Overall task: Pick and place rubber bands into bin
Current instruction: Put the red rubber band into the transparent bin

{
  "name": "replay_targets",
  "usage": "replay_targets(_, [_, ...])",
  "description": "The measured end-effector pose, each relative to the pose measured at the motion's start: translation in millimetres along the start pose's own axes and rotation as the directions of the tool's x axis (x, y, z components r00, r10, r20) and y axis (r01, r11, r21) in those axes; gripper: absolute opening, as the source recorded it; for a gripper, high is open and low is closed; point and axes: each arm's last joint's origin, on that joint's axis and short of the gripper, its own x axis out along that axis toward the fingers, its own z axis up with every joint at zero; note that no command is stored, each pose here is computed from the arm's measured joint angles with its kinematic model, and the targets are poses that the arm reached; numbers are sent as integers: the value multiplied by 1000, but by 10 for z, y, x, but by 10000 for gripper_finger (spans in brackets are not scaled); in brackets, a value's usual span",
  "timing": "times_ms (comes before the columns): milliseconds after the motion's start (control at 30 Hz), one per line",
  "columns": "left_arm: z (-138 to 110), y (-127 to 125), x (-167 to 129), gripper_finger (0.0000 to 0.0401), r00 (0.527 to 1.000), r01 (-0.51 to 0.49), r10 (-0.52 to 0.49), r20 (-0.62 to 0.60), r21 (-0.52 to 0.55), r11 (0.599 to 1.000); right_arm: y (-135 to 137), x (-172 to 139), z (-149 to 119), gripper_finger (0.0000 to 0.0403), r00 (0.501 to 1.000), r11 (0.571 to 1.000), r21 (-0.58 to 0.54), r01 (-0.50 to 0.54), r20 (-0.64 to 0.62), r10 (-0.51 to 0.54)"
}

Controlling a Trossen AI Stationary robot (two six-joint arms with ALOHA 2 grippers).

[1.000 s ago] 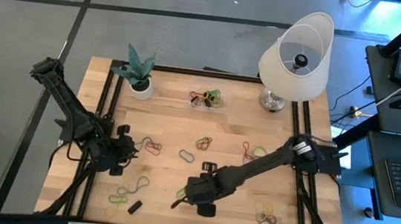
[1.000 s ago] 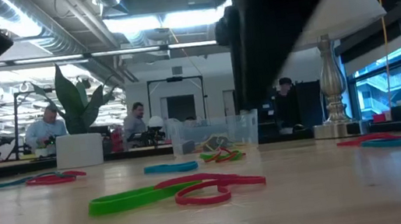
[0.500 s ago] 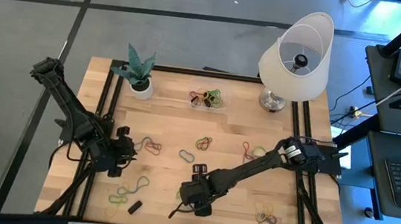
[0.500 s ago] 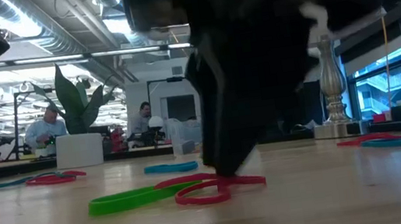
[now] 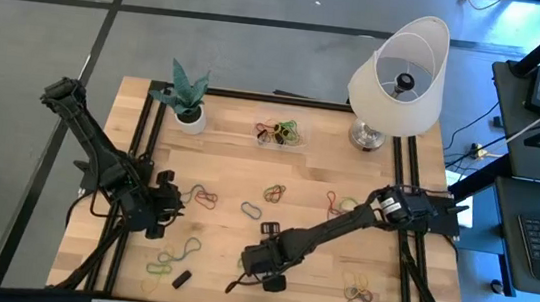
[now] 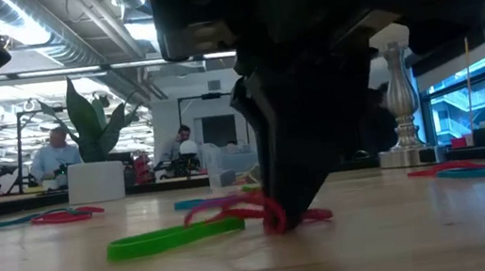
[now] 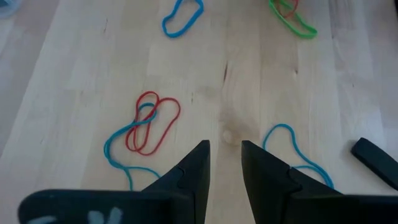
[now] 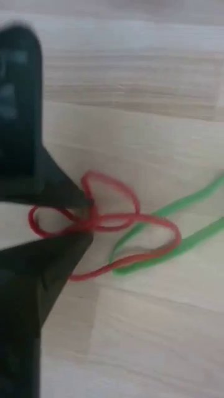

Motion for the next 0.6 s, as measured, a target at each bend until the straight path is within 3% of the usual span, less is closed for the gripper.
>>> replay_targets(133, [6,5,0,86,1000,-18,18,19,6,1000,16,-45,-8,11,1000,999,48,-24,-4,24])
replay_targets(267, [12,12,0,86,998,-41,41,43,7,999,27,-216,-57,15,999,997,72,-28,-22,30])
replay_targets(367, [30,30,4,86,994,-81,81,78,1,997,-5,-565,-51,8,1000,997,72,-3,29,1])
replay_targets(600, [110,131,58,86,986,-132,142,82,-125,983,-398,-1151,-120,7,991,991,123,50,119,-65])
